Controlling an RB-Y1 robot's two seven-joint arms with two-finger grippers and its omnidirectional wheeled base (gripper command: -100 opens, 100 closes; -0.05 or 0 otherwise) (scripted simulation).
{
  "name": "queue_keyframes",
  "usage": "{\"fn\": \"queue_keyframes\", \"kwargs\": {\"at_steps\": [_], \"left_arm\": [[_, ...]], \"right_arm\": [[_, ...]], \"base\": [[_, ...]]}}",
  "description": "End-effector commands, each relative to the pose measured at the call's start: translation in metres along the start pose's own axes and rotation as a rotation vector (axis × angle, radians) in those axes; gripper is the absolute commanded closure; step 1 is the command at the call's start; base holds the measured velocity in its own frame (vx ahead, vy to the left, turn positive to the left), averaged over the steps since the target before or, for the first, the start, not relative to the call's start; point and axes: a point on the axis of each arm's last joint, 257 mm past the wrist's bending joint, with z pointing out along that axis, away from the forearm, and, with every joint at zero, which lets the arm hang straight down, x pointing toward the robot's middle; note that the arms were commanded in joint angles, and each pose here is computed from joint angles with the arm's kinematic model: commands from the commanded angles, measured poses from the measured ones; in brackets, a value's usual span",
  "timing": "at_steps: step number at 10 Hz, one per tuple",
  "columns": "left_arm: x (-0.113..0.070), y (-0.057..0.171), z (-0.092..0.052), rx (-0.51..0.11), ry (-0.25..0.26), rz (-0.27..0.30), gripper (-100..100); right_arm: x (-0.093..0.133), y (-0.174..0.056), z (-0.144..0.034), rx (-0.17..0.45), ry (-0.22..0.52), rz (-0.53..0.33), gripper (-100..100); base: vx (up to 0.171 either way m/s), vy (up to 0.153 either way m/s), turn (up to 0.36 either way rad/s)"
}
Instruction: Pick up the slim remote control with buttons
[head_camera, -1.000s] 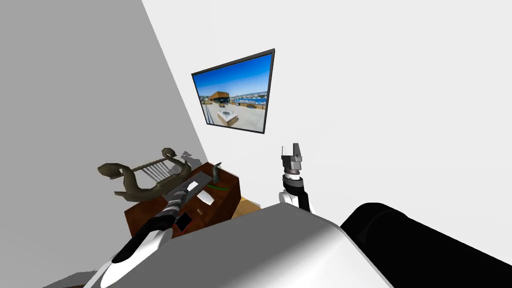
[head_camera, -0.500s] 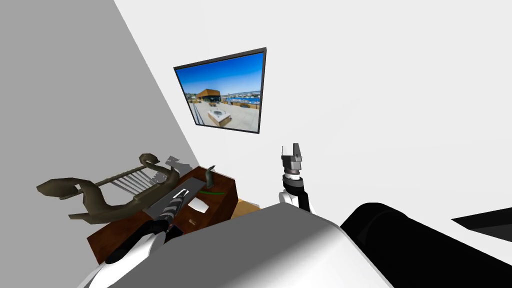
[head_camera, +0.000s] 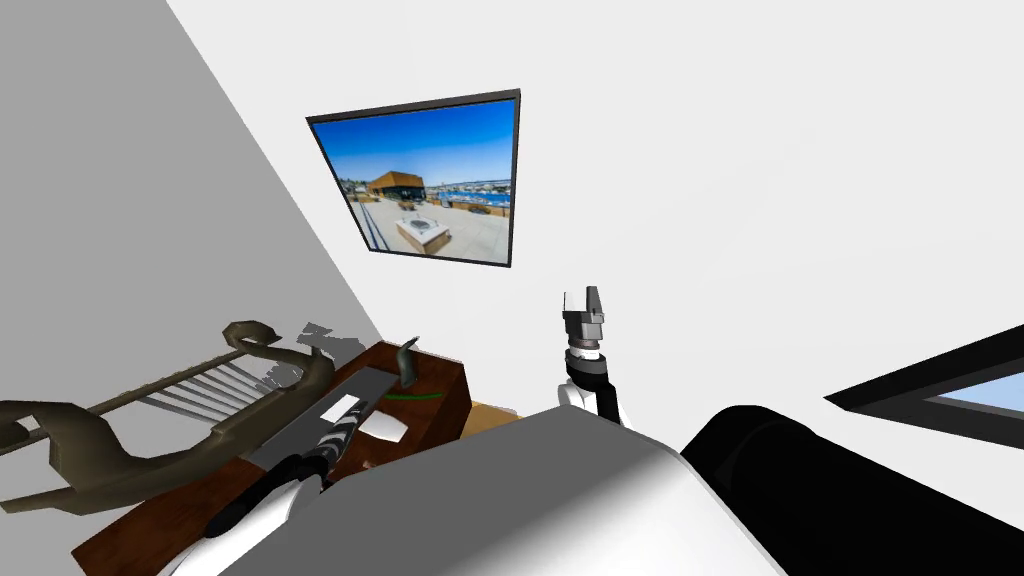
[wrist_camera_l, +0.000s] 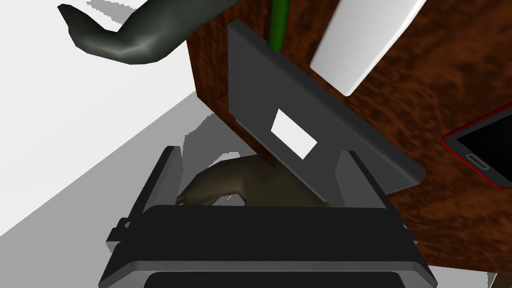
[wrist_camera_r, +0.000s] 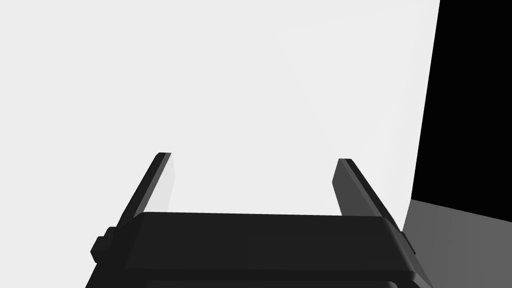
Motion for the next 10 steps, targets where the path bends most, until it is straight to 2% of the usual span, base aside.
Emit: {"fn": "queue_keyframes", "kwargs": {"at_steps": [1, 6, 7, 8, 9, 10], "left_arm": [[0.0, 0.022, 0.005, -0.067, 0.023, 0.001, -100], [0.001, 0.085, 0.004, -0.227, 0.067, -0.011, -100], [0.002, 0.1, 0.003, -0.273, 0.089, -0.014, -100], [0.002, 0.108, 0.002, -0.29, 0.089, -0.018, -100], [0.004, 0.131, -0.002, -0.35, 0.112, -0.026, -100], [0.004, 0.131, -0.002, -0.35, 0.112, -0.026, -100]], "right_arm": [[0.0, 0.0, 0.0, 0.0, 0.0, 0.0, 0], [0.0, 0.0, 0.0, 0.0, 0.0, 0.0, 0], [0.0, 0.0, 0.0, 0.0, 0.0, 0.0, 0], [0.0, 0.0, 0.0, 0.0, 0.0, 0.0, 0], [0.0, 0.0, 0.0, 0.0, 0.0, 0.0, 0], [0.0, 0.0, 0.0, 0.0, 0.0, 0.0, 0]], "base": [[0.031, 0.024, -0.213], [0.021, 0.022, -0.152], [0.027, 0.018, -0.199], [0.021, 0.017, -0.111], [0.028, 0.017, -0.204], [0.02, 0.02, -0.105]]}}
